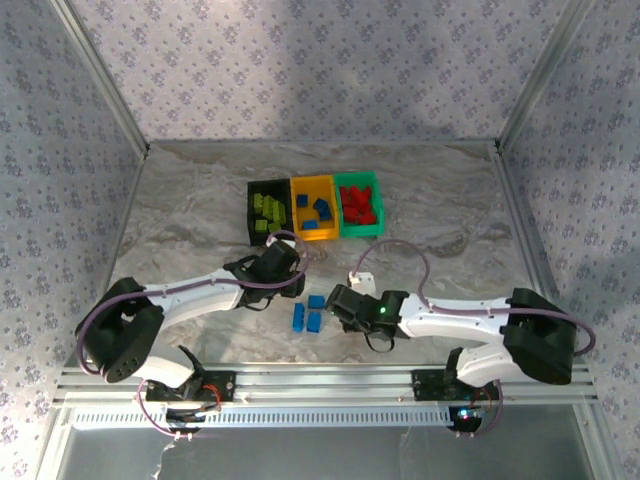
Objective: Sort the legos into containers by color
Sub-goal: Pick up the lego from the bottom-center of the table, then place the lego in the container.
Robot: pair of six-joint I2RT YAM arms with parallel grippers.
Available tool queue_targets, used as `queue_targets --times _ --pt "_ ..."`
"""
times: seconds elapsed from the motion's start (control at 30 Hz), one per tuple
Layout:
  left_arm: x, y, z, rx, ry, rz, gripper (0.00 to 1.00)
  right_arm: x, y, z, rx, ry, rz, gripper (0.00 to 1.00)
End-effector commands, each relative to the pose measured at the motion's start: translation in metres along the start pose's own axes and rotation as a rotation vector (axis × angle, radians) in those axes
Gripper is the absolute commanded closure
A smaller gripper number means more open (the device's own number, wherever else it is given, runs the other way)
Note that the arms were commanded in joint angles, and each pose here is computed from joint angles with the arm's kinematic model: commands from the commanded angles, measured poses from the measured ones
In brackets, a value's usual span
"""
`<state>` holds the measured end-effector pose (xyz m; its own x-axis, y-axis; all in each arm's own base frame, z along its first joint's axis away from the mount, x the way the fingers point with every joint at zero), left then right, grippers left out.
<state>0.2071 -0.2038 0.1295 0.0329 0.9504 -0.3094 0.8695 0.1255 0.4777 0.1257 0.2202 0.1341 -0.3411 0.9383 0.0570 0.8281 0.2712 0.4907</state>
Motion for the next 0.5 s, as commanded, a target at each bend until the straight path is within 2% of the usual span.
queue_targets --times 0.0,0.13,0.47 --pt "0.003 0.001 -0.008 -0.018 0.001 -0.016 0.46 -0.008 0.006 -0.005 -0.030 -0.008 -0.006 0.79" --pt "0.003 0.001 -0.011 -0.013 -0.004 -0.016 0.46 -0.025 0.027 -0.015 -0.071 -0.003 0.009 0.79" --pt "0.003 -0.002 -0.012 0.004 -0.030 -0.049 0.46 -0.099 0.101 -0.040 -0.172 0.050 0.074 0.77"
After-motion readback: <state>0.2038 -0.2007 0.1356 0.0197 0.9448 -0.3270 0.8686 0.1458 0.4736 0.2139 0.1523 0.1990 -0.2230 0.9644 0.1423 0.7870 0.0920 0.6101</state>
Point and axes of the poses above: each hand's point on the last joint's axis, 136 mm out from that joint toward the fingers, its own z axis out along the fingers, its own x axis along the line the jaws close on, y = z × x, the point moved 9 cm from there along -z, back along the fingers, and after that the axes turned 15 degrees about -z, right-handed, at the moved point
